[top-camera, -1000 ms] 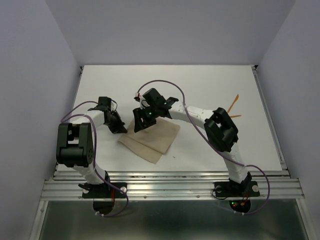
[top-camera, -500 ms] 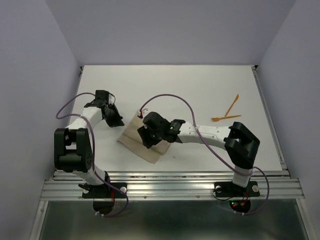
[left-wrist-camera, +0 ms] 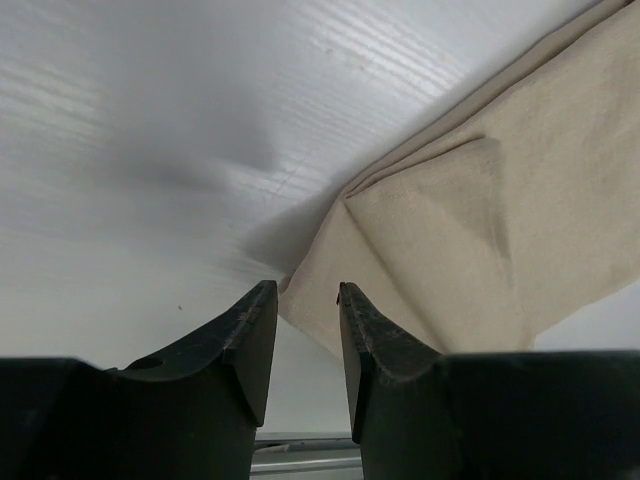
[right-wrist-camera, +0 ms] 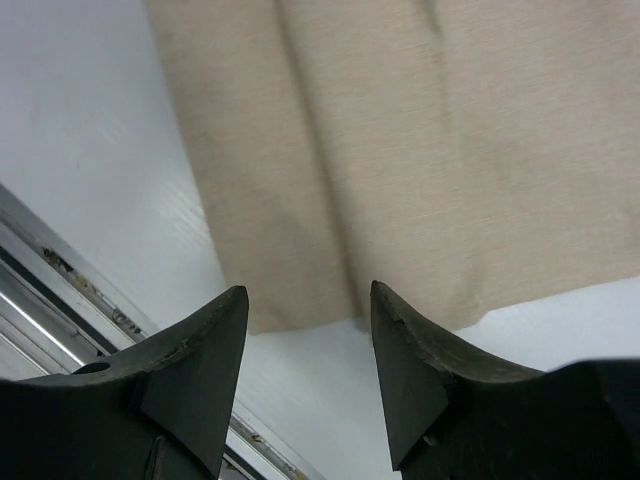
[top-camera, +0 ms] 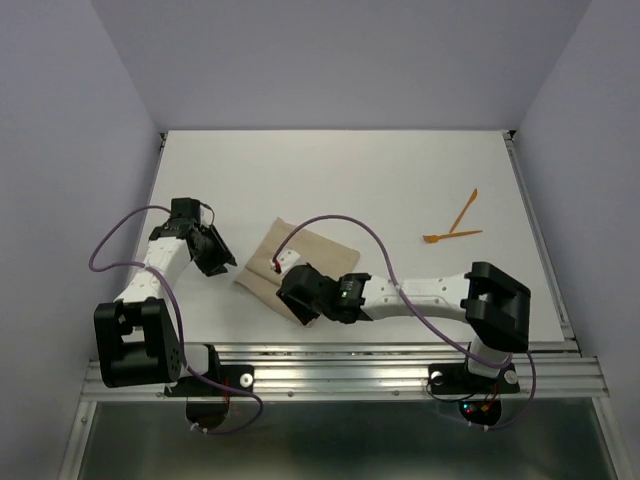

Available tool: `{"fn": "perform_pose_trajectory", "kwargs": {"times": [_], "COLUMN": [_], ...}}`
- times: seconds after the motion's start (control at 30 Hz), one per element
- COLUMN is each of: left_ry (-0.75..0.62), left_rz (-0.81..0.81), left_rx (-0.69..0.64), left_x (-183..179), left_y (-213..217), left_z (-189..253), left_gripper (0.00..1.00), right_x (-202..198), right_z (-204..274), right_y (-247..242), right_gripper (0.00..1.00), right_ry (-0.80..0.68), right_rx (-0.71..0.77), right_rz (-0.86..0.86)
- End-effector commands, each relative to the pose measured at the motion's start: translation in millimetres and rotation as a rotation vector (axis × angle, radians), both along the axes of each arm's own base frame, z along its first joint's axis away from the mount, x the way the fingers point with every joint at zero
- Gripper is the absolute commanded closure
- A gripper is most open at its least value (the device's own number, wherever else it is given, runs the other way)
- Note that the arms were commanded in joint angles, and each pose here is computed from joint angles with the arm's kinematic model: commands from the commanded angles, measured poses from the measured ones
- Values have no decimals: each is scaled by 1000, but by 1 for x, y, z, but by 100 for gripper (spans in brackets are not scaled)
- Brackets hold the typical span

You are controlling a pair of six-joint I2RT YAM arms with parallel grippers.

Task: Fold the napkin into a case and place the utensils inside
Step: Fold the lower triangle-folded napkin at the center of the board.

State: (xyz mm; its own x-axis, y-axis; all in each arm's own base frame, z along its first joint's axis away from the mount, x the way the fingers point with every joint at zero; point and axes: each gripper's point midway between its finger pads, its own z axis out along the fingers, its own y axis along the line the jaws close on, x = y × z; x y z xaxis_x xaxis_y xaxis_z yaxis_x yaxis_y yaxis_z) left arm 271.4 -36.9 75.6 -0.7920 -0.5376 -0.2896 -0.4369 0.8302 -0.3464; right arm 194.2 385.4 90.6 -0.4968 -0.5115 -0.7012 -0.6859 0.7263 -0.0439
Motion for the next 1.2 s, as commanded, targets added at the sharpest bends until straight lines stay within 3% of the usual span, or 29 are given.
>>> {"fn": "perform_pose_trajectory", "kwargs": {"times": [0.0,0.2,0.4,0.53,0.63,0.77,1.17], "left_ry": [12,62,99,103,106,118,113], "left_rz": [19,34,54,60,78,92,129], "left_rx": [-34,-38,-69,-99,-103,-105,-72], "left_x": [-10,-22,-31,-33,-33,-37,-26], "left_y": [-3,-3,-8,-13,-12,-13,-7], "left_z": [3,-7,-16,-19,-20,-23,-32], "left_gripper": [58,59,54,54,54,54,56], "right_x": [-17,-41,-47,-45,-44,-43,-43], "right_z": [-15,-40,-60,-68,-67,-63,-57], "right_y": [12,22,25,20,20,22,28], "right_gripper": [43,44,48,62,84,98,99], "right_ry": [-67,-40,-40,-42,-45,-49,-55], "right_rx": [-72,-109,-144,-160,-154,-139,-121], "right_rz": [55,113,122,97,86,81,89]}}
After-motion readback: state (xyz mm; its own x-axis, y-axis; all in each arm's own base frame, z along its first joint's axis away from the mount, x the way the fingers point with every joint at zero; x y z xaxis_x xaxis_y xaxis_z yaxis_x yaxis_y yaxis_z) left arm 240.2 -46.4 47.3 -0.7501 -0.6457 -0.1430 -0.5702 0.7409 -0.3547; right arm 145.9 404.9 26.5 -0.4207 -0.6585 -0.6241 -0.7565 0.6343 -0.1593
